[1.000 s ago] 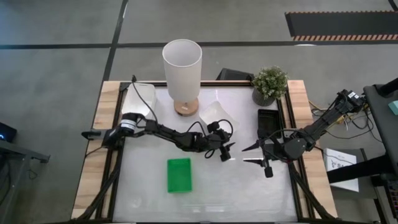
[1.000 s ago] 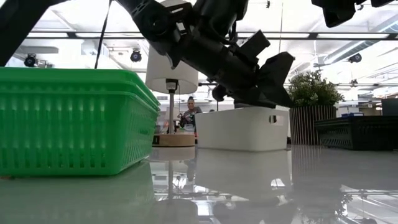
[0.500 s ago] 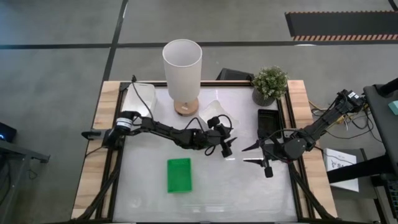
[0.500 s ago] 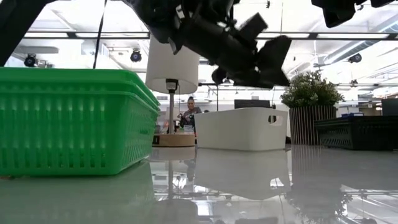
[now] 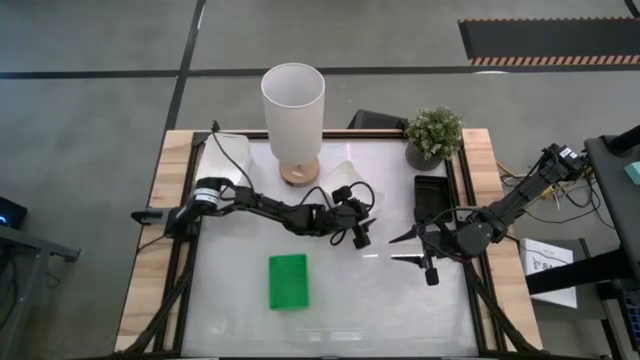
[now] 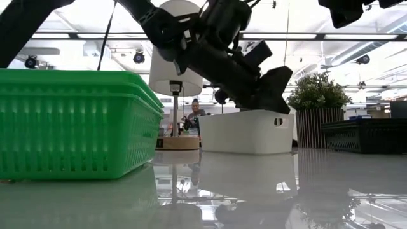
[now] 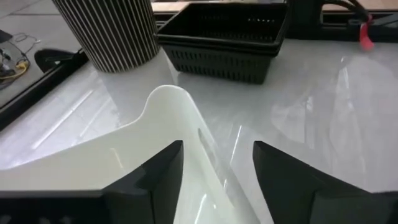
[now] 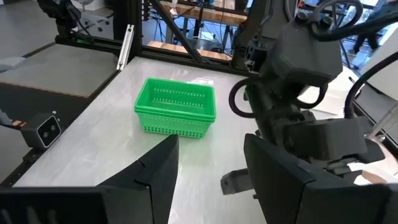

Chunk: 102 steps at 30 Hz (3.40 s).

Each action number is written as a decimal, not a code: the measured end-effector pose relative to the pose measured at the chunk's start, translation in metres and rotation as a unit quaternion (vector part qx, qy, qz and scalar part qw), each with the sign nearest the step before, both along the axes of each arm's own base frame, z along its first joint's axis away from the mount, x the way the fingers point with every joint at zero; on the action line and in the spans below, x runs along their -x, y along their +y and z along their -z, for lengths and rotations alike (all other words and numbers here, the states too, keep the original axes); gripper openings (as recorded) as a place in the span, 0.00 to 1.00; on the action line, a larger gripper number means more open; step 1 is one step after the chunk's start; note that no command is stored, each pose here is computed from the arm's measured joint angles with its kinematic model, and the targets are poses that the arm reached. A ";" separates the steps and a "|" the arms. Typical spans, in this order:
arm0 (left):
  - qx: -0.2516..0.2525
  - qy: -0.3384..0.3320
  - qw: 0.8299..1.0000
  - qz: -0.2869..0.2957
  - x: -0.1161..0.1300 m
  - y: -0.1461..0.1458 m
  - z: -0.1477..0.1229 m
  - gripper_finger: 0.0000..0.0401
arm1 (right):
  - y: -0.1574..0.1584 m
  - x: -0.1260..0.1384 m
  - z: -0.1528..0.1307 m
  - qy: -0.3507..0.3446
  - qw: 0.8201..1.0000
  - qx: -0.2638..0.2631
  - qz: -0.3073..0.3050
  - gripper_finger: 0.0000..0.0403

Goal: Stack baskets by color
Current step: Stack the white bin on the white bins

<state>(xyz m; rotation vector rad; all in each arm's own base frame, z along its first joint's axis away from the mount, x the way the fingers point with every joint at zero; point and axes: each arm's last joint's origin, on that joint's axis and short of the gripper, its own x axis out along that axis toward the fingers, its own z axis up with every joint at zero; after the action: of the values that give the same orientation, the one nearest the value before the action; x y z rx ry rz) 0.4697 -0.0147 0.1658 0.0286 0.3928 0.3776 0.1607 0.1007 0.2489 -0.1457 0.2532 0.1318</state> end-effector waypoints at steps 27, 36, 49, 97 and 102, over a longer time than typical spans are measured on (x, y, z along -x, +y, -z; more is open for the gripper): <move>-0.051 0.047 0.995 0.075 0.025 -0.049 -0.038 0.00 | -0.001 0.001 0.004 0.019 1.000 -0.006 0.006 0.44; -0.158 0.184 0.947 0.209 0.130 -0.101 -0.122 0.00 | -0.001 0.001 0.004 0.021 1.000 -0.011 0.008 0.44; -0.088 0.171 0.959 0.206 0.299 -0.054 -0.121 0.00 | -0.001 0.001 0.004 0.021 1.000 -0.014 0.009 0.44; -0.038 -0.005 0.980 -0.193 0.374 0.000 -0.052 0.03 | 0.000 0.000 0.002 0.009 1.000 0.006 0.002 0.44; -0.030 -0.015 0.981 -0.194 0.374 0.000 -0.053 0.16 | 0.000 0.000 0.002 0.008 1.000 0.005 0.002 0.44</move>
<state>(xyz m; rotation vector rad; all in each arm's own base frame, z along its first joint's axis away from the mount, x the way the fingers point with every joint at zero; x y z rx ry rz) 0.0958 -0.0143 0.2184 0.0043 0.3560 0.7737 0.1603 0.1002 0.2470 -0.1542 0.2711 0.1278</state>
